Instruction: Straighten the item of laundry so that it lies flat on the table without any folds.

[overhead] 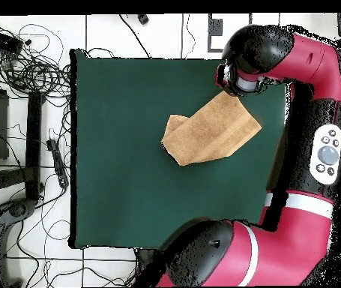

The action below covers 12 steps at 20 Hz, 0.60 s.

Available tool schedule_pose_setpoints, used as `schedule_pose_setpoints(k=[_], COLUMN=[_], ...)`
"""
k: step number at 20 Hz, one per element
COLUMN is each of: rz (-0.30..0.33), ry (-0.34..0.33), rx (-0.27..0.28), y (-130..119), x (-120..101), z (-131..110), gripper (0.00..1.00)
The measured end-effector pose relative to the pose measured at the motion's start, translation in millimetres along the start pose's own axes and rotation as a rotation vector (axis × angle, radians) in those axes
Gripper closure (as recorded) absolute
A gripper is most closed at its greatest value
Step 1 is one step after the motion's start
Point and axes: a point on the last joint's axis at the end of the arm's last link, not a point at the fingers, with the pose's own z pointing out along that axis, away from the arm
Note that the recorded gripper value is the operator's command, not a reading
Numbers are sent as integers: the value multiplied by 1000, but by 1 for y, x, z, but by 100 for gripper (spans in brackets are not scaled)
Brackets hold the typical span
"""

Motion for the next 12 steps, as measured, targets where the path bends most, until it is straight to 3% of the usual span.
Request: schedule_pose_setpoints(k=[12], rz=[31], ry=[-43], rx=[-3], y=[-28], x=[-6], z=[7], gripper=[0])
